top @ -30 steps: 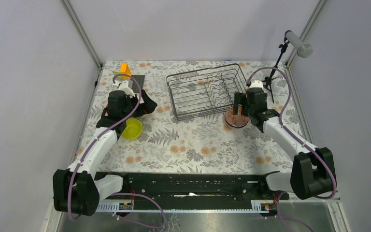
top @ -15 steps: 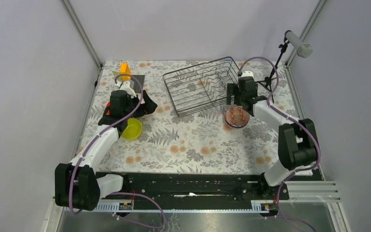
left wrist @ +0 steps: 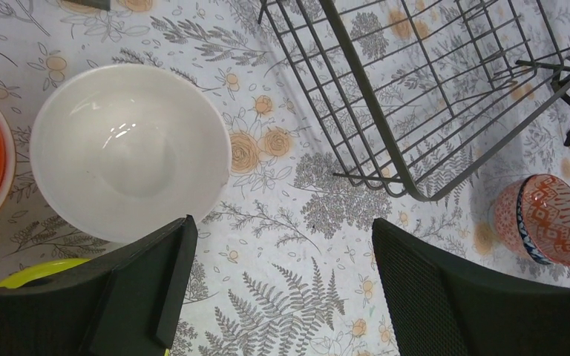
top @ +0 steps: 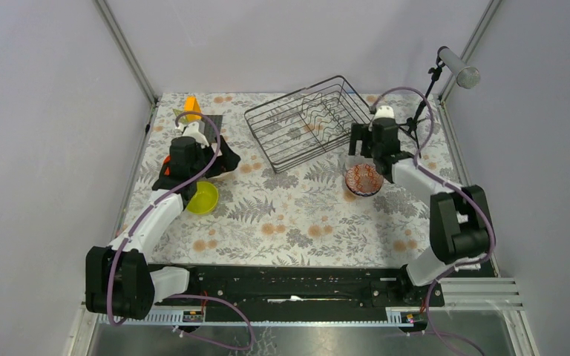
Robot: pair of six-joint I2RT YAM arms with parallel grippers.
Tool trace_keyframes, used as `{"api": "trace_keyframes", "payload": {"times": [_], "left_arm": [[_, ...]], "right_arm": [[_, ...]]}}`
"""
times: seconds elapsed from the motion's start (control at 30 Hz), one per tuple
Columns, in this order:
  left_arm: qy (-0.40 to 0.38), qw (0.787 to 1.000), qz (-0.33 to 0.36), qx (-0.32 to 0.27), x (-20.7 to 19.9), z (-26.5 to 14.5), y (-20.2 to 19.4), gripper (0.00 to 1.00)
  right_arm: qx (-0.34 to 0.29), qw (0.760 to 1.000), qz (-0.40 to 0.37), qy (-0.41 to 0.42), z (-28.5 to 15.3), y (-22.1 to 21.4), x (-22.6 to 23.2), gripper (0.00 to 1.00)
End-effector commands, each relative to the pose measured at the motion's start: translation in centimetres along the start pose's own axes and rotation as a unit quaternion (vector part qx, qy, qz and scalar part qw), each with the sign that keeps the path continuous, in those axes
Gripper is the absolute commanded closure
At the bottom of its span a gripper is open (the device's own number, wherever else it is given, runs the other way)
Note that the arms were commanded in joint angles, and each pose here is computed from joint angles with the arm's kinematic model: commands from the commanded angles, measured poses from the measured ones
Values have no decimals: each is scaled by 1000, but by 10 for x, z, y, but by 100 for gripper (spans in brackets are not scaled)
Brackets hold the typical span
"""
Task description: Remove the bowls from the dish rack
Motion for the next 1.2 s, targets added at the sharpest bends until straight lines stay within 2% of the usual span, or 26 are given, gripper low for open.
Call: {"api": "trace_keyframes", "payload": {"times": [0.0, 0.07, 0.23, 0.43, 0.57, 0.67, 0.7, 0.8, 1.03, 1.17], "left_arm": [[-19, 996, 25, -85, -14, -6, 41, 7], [-13, 994, 33, -107, -12, -10, 46, 2], [19, 988, 53, -141, 0, -16, 55, 1], [126, 980, 59, -140, 40, -13, 52, 1], [160, 973, 81, -142, 59, -9, 47, 1], [183, 968, 94, -144, 73, -5, 41, 1], [186, 968, 92, -144, 78, -3, 38, 1], [187, 969, 76, -146, 93, 2, 31, 1], [190, 962, 118, -157, 116, 5, 14, 1], [153, 964, 119, -181, 115, 16, 15, 1]], "right_arm": [[-82, 996, 27, 3, -36, 27, -22, 0], [-87, 995, 42, -5, -46, 22, -35, 0], [-94, 992, 65, -53, -64, 8, -69, 0], [-101, 985, 82, -109, -66, -11, -102, 0], [-113, 985, 77, -103, -58, -27, -108, 0], [-150, 981, 81, -93, -54, -35, -113, 0], [-167, 979, 74, -91, -54, -36, -114, 0], [-163, 980, 55, -102, -51, -36, -118, 0], [-137, 986, 43, -88, -55, -59, -113, 0], [-152, 984, 46, -80, -51, -67, -110, 0]]}}
Point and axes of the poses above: each gripper's point midway between its finger pads, its own z axis out along the fingers, its own x axis along the line the jaws close on, y = z × x, the point moved 1 cm from there along -z, back along the fingers, and after that the axes turned 3 degrees about -z, right-handed, at the moved point
